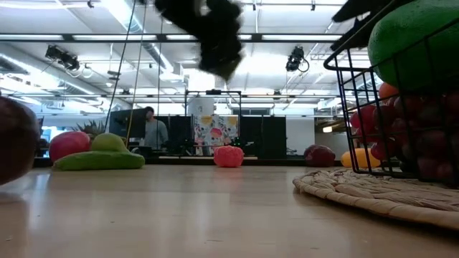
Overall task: Build produce basket
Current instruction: Put the black grapes into the black wire basket
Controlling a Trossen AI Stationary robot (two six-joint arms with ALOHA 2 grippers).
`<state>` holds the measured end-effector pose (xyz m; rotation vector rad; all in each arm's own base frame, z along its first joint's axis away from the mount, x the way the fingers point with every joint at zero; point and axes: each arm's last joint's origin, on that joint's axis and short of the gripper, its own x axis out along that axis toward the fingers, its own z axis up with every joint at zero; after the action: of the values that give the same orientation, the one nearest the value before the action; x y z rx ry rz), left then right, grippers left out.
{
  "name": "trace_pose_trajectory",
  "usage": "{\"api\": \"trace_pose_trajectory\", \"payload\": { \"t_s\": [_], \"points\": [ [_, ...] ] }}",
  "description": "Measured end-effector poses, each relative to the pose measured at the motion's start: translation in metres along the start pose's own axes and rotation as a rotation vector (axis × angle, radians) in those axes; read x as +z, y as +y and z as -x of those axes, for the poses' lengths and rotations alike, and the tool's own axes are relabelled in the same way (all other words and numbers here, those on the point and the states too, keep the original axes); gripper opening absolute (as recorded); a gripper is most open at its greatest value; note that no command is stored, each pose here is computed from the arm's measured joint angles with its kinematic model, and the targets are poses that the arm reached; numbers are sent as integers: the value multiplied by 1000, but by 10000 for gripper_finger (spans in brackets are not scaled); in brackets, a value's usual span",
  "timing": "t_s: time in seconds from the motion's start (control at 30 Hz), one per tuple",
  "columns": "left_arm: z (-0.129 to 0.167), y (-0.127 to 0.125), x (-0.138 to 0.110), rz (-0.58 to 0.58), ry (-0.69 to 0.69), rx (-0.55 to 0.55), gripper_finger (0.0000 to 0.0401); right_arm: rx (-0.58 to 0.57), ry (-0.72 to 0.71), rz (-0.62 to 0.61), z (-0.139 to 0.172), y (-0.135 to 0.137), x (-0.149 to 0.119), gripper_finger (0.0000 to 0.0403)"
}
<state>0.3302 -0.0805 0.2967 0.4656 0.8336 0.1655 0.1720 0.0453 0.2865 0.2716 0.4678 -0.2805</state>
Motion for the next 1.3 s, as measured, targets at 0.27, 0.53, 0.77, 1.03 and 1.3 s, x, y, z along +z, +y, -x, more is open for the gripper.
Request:
{"api": "trace_pose_trajectory", "payload": {
  "t_s": [0.27,0.53,0.77,1.03,1.3],
  "points": [
    [-3,23,35,74,-400,-153,49,99,-7,-44,29,-7,-1,348],
    [-20,19,53,103,-619,-247,50,119,-43,-53,41,-11,0,348],
    [-62,-3,57,102,-668,-277,50,120,-28,-43,45,-13,-1,348],
    [-85,-13,61,195,-734,-281,67,55,9,-48,54,-19,4,348],
    [-93,-12,58,293,-698,-323,188,54,11,-47,54,-18,4,348]
  ]
}}
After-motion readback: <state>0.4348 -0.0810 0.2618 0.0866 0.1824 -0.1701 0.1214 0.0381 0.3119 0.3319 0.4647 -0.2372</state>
